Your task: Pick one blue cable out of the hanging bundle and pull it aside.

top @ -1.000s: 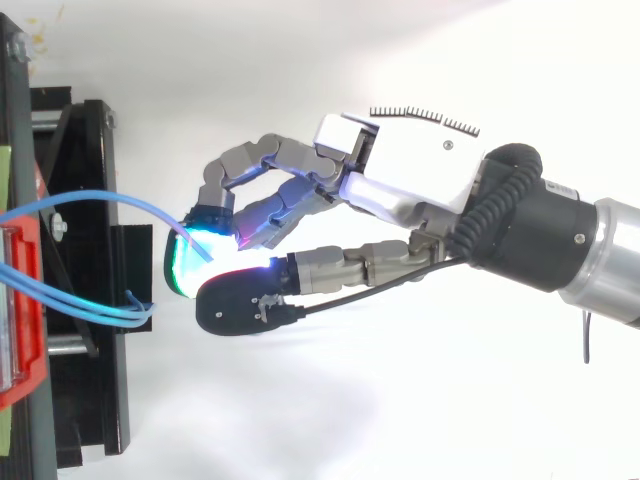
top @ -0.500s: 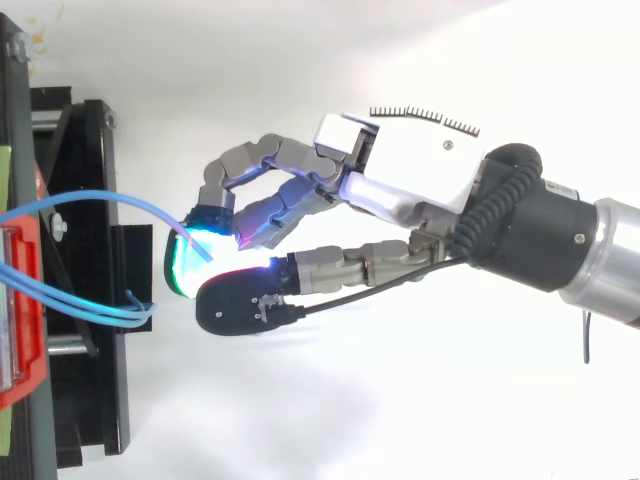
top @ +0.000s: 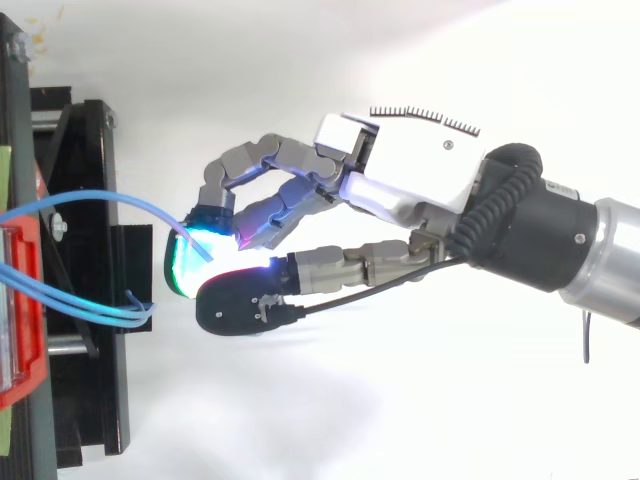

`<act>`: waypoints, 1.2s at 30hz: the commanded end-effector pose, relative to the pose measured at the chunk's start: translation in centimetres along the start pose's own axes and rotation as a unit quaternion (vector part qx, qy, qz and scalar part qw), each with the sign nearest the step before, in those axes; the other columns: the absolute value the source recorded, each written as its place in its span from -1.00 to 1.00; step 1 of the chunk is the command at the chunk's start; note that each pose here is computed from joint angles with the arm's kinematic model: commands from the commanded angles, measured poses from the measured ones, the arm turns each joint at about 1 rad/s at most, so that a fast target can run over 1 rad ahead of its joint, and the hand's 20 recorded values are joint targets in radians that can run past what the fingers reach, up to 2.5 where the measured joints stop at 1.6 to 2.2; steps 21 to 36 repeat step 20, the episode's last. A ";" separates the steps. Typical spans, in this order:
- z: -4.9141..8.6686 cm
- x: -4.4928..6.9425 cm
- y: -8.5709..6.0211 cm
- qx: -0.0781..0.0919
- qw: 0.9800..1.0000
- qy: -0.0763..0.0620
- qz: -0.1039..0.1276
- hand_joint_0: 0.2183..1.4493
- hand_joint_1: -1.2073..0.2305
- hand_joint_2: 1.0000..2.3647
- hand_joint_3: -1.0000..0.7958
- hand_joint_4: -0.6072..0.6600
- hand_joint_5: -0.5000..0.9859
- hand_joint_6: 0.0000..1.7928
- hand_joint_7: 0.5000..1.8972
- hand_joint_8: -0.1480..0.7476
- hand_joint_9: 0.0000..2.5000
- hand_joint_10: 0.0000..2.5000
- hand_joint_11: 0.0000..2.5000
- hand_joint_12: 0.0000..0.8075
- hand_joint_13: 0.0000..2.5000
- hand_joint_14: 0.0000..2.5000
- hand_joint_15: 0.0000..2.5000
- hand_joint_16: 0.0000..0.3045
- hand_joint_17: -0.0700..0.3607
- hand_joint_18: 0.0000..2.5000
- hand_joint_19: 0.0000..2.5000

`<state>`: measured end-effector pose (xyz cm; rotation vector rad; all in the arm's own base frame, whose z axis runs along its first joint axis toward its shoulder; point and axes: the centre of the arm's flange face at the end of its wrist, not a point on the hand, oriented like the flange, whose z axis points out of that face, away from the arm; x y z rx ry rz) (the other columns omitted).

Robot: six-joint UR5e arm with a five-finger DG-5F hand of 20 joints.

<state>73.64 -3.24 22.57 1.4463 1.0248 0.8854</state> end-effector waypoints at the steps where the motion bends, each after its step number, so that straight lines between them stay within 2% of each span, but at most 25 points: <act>1: 0.0 0.0 0.0 0.000 1.000 0.000 0.000 -0.40 -0.39 -0.96 0.00 0.15 -0.46 0.04 -0.27 0.06 -0.23 -0.99 -0.59 -0.01 -0.40 -0.99 -0.62 -0.67 -0.15 -0.46 -0.57; 36: 0.0 0.0 0.0 0.000 1.000 0.000 0.000 -0.40 -0.38 -0.96 0.00 0.15 -0.46 0.04 -0.26 0.05 -0.23 -0.99 -0.59 -0.01 -0.41 -0.99 -0.62 -0.67 -0.15 -0.47 -0.56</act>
